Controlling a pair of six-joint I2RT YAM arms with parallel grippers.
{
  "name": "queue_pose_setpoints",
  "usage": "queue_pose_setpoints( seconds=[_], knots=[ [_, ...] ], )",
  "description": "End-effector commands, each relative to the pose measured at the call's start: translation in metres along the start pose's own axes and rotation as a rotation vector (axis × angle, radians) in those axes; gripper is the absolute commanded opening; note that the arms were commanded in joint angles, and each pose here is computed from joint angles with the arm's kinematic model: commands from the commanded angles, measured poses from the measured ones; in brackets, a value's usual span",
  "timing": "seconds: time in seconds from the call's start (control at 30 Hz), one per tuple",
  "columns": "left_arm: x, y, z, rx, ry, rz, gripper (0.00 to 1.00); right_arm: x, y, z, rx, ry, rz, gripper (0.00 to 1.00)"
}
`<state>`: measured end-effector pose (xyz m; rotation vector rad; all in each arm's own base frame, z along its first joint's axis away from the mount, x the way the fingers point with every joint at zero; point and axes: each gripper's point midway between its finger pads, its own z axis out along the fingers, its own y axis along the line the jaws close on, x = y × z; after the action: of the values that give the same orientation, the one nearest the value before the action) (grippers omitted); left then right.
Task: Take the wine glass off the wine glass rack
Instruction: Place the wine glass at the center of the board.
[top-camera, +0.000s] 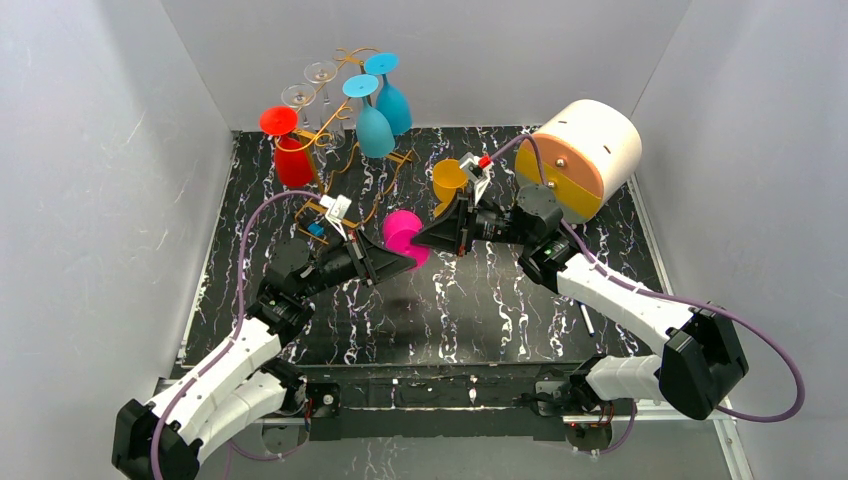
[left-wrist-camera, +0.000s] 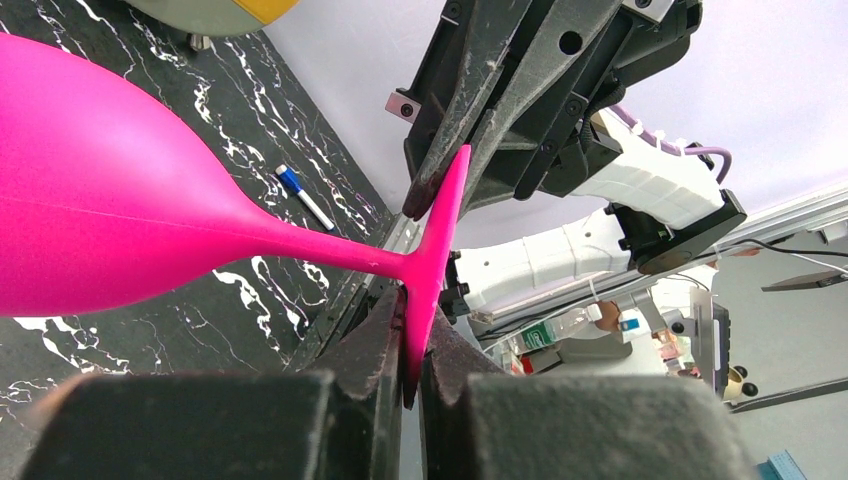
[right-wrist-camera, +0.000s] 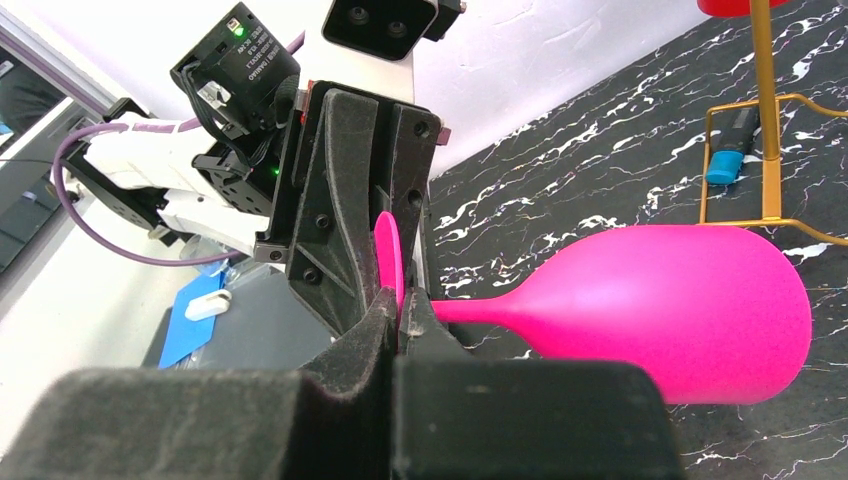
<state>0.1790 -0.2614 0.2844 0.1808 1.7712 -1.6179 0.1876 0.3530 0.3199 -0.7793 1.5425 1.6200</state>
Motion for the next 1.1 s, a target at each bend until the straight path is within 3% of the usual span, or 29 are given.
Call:
queue_pose_setpoints(
  seconds=[0.0,0.17,0.3,0.37,0.43,0.6,0.73,0.97,1.07],
  knots=[
    [-0.002,-0.004,0.000,0.018,-0.005,0.014,0.00,-0.016,0.010,0.001,-0.021,-0.055,-0.078,0.03],
    [-0.002,-0.004,-0.007,0.009,-0.034,0.073,0.00,-0.020,0.008,0.000,0.009,-0.073,-0.050,0.21],
    [0.001,0.005,-0.013,-0.034,-0.033,0.143,0.00,-0.027,-0.006,-0.004,0.123,-0.091,-0.059,0.25],
    [0.006,0.023,-0.019,-0.111,-0.012,0.228,0.00,-0.027,-0.005,-0.006,0.120,-0.095,-0.068,0.38],
    [0.020,0.021,-0.022,-0.057,0.051,0.317,0.00,-0.029,-0.004,-0.007,0.122,-0.102,-0.072,0.51],
    [0.034,0.015,-0.028,0.015,0.155,0.472,0.00,-0.036,-0.018,-0.010,0.213,-0.139,-0.064,0.62],
    [0.048,0.019,-0.031,0.065,0.237,0.547,0.00,-0.039,-0.036,-0.019,0.334,-0.126,-0.107,0.84],
    [0.067,0.024,-0.042,0.181,0.326,0.780,0.00,-0.036,-0.052,-0.032,0.453,-0.064,-0.109,0.92],
    [0.070,0.026,-0.045,0.207,0.361,0.856,0.00,-0.025,-0.042,-0.030,0.357,0.008,-0.096,0.95]
  ],
)
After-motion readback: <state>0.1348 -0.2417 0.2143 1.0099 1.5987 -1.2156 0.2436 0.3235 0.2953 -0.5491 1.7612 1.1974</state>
